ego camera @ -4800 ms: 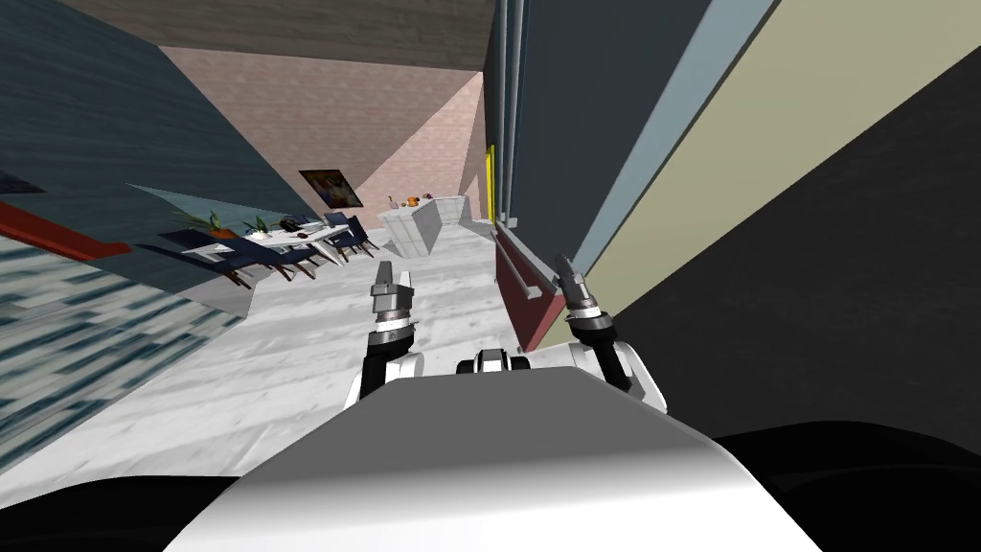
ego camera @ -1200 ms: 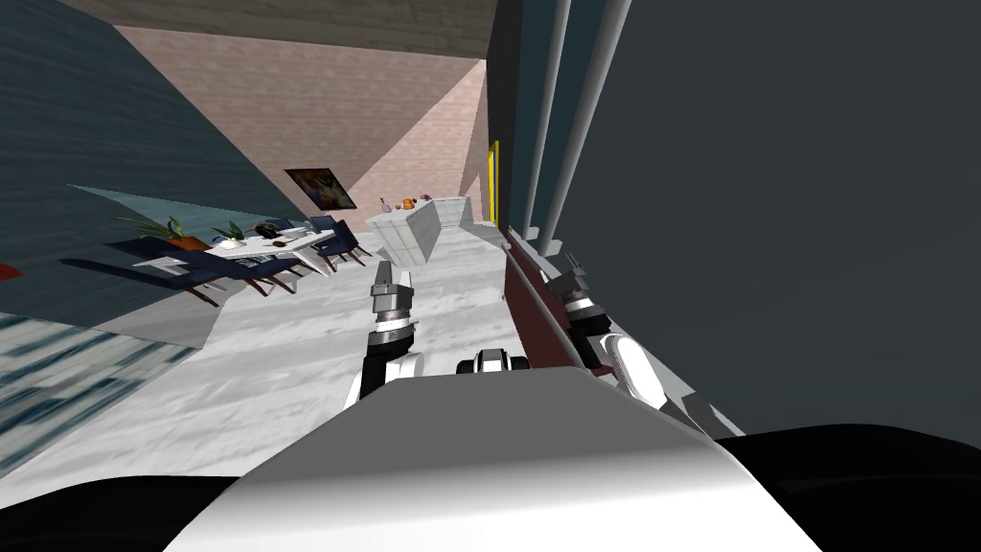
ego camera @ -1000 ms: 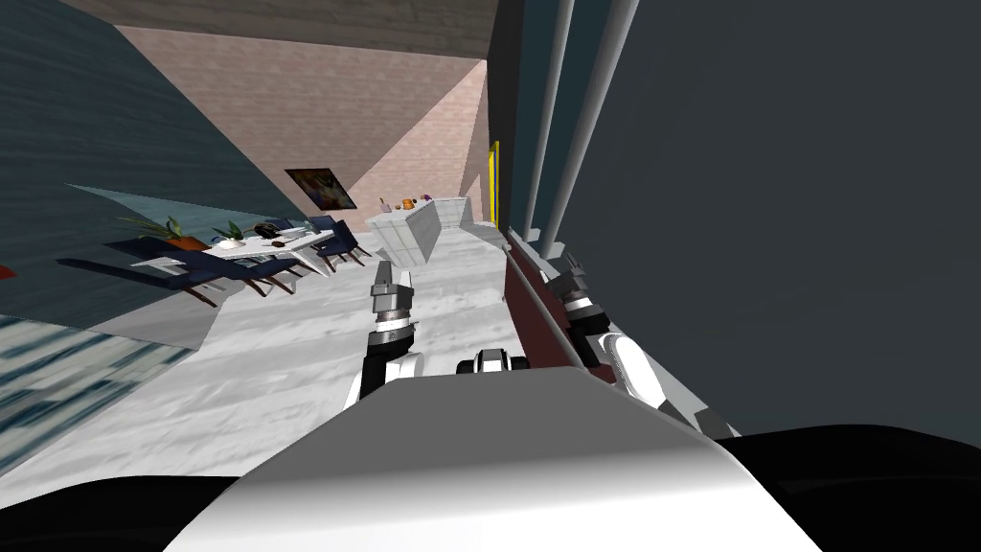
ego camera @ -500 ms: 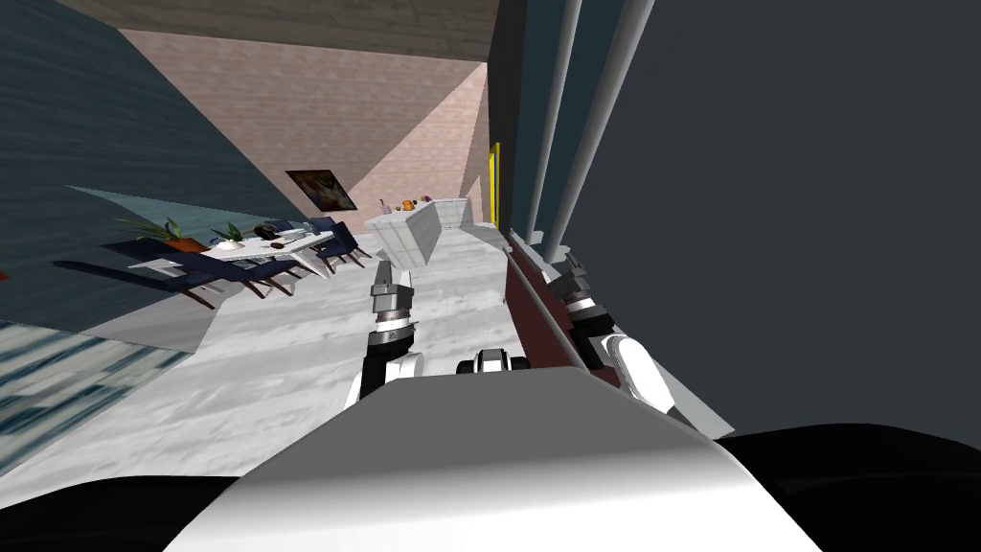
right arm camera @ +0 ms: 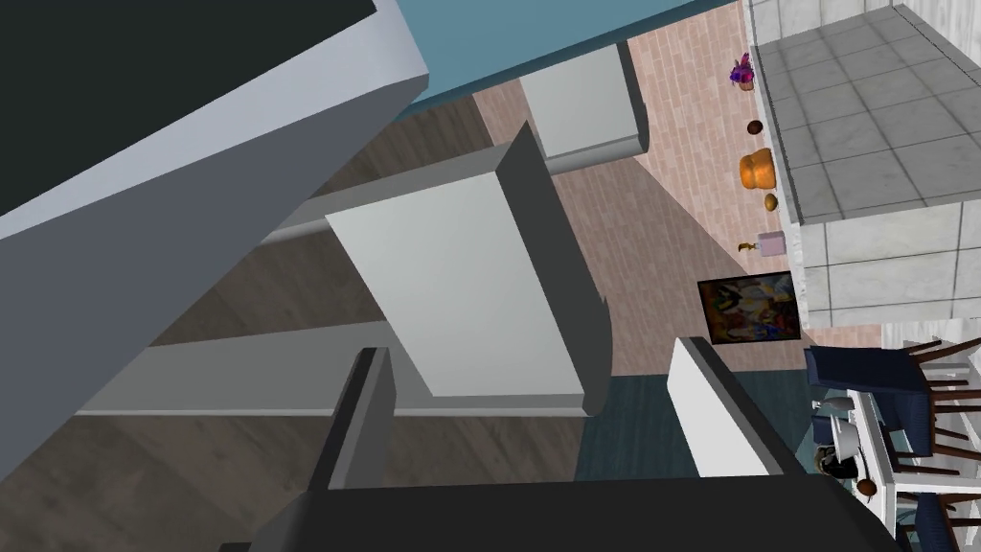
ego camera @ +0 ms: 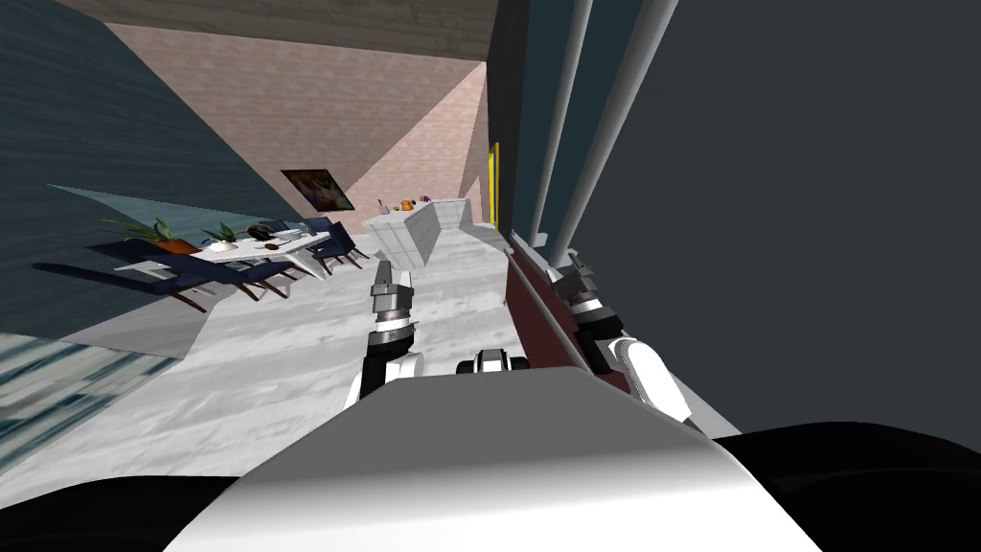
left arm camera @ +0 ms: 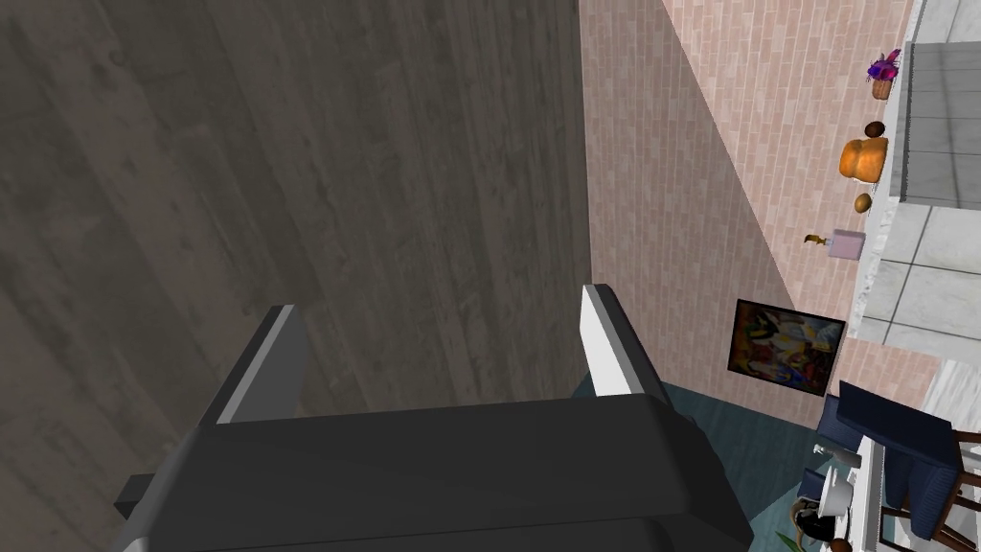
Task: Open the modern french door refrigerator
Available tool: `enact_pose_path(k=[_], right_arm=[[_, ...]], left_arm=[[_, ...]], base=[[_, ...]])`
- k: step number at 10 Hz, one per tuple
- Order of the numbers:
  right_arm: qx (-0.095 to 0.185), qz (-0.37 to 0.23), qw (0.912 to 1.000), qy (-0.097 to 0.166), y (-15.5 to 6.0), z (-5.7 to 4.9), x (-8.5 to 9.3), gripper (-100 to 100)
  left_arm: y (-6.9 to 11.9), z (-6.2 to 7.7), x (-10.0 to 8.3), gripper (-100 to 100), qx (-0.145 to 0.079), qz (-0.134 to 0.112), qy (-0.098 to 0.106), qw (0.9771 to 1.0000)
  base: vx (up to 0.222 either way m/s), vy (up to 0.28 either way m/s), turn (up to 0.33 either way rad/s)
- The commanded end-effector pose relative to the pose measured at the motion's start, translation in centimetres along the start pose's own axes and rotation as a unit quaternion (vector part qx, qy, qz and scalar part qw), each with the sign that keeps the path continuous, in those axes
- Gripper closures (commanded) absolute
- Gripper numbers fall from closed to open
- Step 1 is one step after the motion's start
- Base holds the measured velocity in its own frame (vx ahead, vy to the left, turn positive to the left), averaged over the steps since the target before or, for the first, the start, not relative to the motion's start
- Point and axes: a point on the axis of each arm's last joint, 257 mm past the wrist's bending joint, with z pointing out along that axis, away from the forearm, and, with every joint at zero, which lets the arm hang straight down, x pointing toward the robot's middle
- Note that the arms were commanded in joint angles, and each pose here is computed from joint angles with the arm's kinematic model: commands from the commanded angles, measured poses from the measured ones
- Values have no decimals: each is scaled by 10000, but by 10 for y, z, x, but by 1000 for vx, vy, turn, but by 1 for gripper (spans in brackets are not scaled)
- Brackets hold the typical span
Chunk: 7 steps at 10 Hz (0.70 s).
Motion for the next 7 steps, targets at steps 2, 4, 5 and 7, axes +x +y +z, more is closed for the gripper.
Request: enact_pose_path(k=[2, 4, 5, 7], right_arm=[[-28, -6, 10000, -3, 16, 9, 1, 100], [-7, 26, 10000, -16, 16, 11, 1, 100], [-157, 145, 9990, -401, 21, 10, -25, 100], [-245, 237, 9973, -653, 22, 8, -42, 100]], left_arm=[[0, 0, 0, 0, 0, 0, 0, 10000], [0, 0, 0, 0, 0, 0, 0, 10000], [0, 0, 0, 0, -1, 0, 0, 10000], [0, 0, 0, 0, 1, -1, 0, 10000]], base=[[-79, -29, 11], [-69, -10, 1], [-80, 18, 163], [-126, 59, 158]])
